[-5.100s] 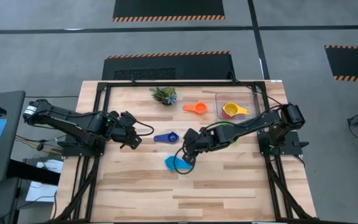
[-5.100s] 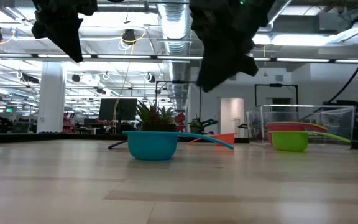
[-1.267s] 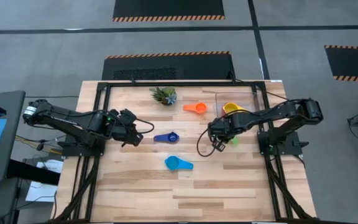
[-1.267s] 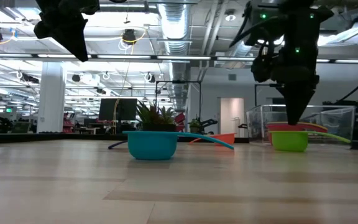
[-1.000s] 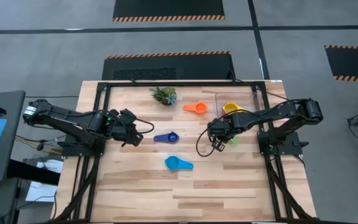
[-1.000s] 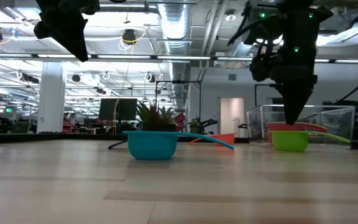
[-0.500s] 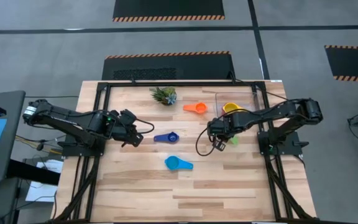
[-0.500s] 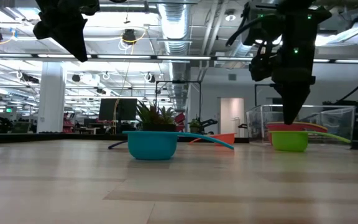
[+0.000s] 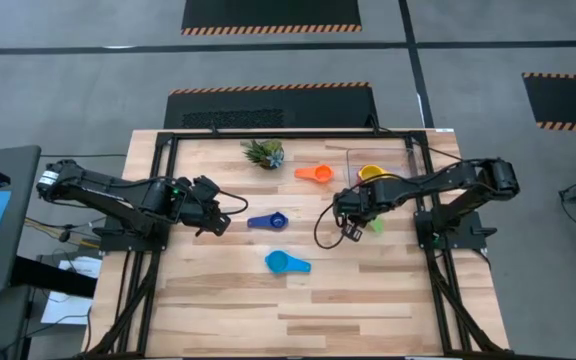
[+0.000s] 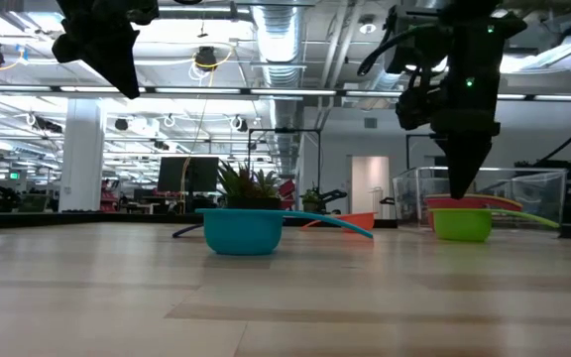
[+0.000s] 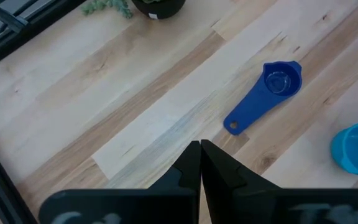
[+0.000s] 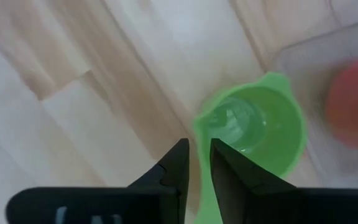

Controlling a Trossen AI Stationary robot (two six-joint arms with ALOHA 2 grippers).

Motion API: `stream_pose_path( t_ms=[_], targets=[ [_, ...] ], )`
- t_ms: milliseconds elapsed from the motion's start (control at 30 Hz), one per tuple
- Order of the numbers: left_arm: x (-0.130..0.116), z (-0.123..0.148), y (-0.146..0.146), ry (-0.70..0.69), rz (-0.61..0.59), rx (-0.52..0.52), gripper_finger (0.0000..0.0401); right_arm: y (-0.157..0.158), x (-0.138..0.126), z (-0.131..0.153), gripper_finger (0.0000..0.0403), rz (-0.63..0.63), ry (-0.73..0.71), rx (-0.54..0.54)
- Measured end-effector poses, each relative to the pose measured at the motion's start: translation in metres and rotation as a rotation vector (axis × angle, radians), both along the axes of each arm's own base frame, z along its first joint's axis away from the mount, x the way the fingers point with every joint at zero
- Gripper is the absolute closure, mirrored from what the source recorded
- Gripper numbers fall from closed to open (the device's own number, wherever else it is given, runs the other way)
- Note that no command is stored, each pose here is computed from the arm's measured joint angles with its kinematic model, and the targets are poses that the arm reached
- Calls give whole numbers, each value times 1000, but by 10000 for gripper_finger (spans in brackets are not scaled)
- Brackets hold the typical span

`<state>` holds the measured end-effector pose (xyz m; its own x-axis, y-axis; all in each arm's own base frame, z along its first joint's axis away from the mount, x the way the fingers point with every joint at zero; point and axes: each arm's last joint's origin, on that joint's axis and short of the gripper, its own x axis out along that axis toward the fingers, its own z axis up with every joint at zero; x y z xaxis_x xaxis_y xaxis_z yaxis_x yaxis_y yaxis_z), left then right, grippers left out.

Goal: Nest measuring cups in basket
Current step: Stack the green measuring cup on top of the yellow measuring cup in the transparent bin

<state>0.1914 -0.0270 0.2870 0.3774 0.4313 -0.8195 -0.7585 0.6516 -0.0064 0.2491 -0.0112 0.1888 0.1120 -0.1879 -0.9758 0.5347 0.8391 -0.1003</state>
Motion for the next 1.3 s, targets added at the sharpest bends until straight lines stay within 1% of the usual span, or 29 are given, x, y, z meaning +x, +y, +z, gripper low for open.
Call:
stream_pose_path(
  t_ms=[100,333,467,633,733,1000,1133,1300],
  targets=[
    [0,0,0,-1,0,0,401,-2,0,0,287,-8,4,1],
    [0,0,0,0,1,-1,401,-5,-1,0,198,-26,2,4],
    [0,0,0,-1,1,-1,401,-4,0,-1,173,-19,5,7],
    [0,0,0,-1,1,-1,401,-4,2,-11,169,-16,42,9],
    [0,0,0,-2,1,-1,401,-4,2,-23,168,-13,113,15],
    [0,0,0,-3,1,-1,401,-4,8,-45,174,-16,212,3],
    [0,0,0,-3,1,-1,401,-4,10,-47,187,-17,216,10],
    [1,0,0,-7,1,-1,401,-4,15,-44,202,-16,183,14]
  ],
)
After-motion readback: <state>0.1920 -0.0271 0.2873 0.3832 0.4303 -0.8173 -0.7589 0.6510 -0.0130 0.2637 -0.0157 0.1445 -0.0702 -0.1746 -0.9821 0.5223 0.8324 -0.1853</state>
